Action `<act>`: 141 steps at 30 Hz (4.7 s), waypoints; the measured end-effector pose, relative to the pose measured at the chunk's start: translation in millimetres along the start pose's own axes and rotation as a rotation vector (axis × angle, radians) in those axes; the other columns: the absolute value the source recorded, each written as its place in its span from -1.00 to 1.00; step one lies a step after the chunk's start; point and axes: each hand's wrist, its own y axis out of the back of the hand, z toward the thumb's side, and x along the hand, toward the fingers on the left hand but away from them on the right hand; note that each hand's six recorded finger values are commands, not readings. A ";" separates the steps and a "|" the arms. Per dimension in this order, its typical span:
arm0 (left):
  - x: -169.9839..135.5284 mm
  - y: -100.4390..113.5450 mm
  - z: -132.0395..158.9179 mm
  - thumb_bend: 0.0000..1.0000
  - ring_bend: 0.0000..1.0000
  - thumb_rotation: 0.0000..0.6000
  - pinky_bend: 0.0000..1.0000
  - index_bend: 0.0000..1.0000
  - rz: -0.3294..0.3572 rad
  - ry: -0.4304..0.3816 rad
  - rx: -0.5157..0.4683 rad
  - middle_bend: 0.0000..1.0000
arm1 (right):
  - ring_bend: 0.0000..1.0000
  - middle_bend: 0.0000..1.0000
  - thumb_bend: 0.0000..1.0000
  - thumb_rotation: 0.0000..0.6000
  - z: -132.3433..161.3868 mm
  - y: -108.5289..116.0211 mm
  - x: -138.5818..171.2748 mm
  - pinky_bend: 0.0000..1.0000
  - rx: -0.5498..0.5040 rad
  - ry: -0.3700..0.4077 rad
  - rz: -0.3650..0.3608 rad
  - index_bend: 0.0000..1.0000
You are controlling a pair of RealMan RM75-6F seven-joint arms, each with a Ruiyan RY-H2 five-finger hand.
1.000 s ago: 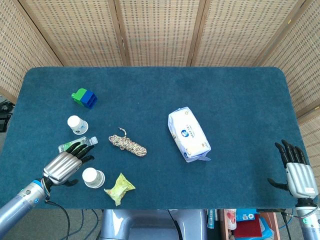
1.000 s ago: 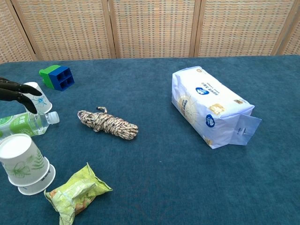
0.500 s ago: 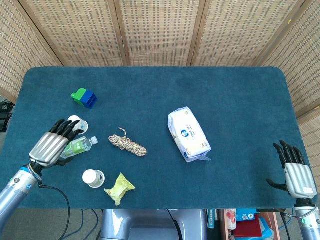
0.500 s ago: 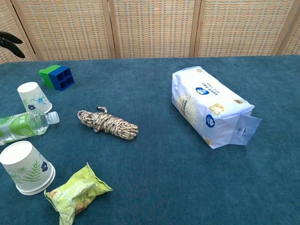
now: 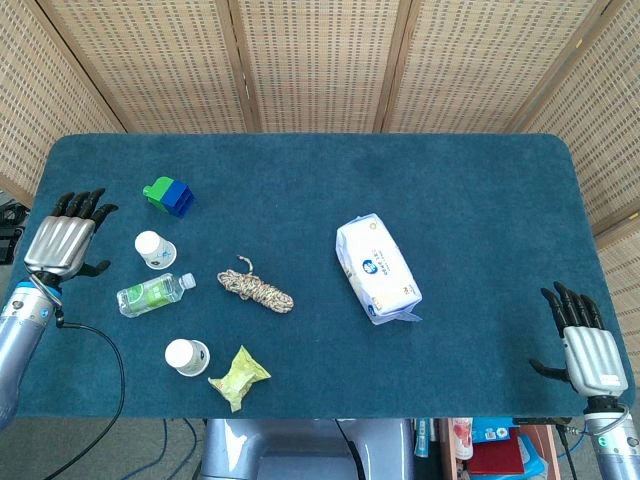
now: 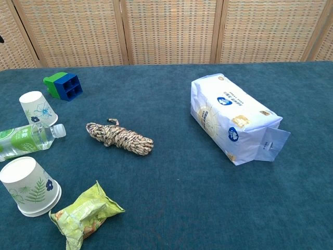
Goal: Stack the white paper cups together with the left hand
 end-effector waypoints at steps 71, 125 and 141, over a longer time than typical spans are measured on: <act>25.5 3.7 69.8 -0.47 -1.00 1.00 -1.00 -0.16 -0.100 -0.114 -0.102 -1.00 | -1.00 -1.00 -1.00 1.00 -5.3 0.8 -0.4 -1.00 -0.013 -0.021 0.001 -1.00; -106.5 -31.1 88.6 -0.47 -1.00 1.00 -1.00 -0.55 -0.302 -0.418 0.026 -1.00 | -1.00 -1.00 -1.00 1.00 -2.1 3.4 2.7 -1.00 -0.016 -0.015 -0.006 -1.00; -95.9 -39.8 94.8 -0.47 -1.00 1.00 -1.00 -1.00 -0.137 -0.361 -0.107 -1.00 | -1.00 -1.00 -1.00 1.00 0.1 1.5 2.1 -1.00 -0.005 -0.004 0.005 -1.00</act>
